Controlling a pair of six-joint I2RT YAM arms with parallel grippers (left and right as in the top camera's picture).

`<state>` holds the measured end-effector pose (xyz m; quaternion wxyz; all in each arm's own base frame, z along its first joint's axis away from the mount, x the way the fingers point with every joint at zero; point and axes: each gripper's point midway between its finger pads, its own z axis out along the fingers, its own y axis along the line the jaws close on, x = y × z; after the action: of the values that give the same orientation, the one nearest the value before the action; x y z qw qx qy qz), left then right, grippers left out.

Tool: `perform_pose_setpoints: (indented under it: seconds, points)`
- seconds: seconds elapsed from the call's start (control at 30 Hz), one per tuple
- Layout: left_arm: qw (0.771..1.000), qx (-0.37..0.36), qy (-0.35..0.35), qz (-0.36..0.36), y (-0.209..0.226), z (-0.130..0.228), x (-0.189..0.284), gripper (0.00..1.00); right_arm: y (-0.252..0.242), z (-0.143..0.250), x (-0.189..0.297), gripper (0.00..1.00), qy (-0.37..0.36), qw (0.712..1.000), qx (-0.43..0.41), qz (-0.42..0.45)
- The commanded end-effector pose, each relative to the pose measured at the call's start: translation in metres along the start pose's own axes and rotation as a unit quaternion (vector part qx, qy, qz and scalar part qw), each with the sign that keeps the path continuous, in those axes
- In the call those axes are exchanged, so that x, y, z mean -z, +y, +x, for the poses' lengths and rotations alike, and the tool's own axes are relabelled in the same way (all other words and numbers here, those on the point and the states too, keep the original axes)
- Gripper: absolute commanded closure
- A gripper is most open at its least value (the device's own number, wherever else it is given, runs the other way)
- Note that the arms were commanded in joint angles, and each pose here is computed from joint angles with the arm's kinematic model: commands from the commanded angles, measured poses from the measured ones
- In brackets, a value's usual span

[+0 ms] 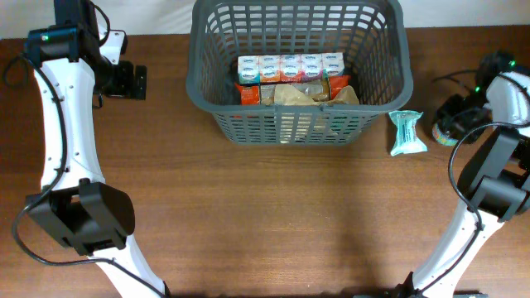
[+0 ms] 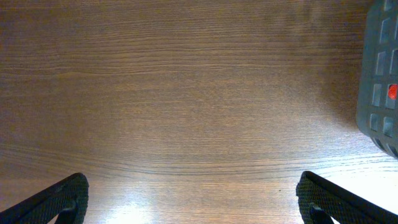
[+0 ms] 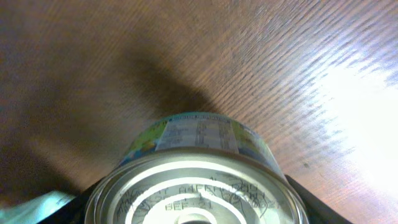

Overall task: Pack container
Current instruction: 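Lower the right gripper over the tin can and grasp it, then carry the tin can into the basket and release it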

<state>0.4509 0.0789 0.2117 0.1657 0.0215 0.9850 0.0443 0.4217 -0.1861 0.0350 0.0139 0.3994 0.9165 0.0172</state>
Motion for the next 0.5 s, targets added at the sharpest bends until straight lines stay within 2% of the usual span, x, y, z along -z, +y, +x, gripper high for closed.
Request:
perform_pose_setpoints:
  seconds: [0.0,0.1,0.23,0.33,0.47]
  points:
    - [1.000,0.011,0.000,0.005,0.000,0.001,0.000,0.01,0.022,-0.020,0.102,0.62,-0.095,0.994,0.007,-0.048]
    - [1.000,0.011,0.000,0.005,0.000,0.001,0.000,0.01,0.033,-0.014,0.171,0.62,-0.151,0.986,0.022,-0.074]
    - [1.000,0.011,0.000,0.005,0.000,0.001,0.000,0.01,0.055,0.013,0.268,0.62,-0.238,0.962,0.057,-0.121]
    - [1.000,0.011,0.000,0.005,0.000,0.001,0.000,0.01,0.082,0.053,0.337,0.60,-0.306,0.930,0.114,-0.169]
    - [1.000,0.011,0.000,0.005,0.000,0.001,0.000,0.01,0.124,0.114,0.390,0.58,-0.354,0.886,0.200,-0.223]
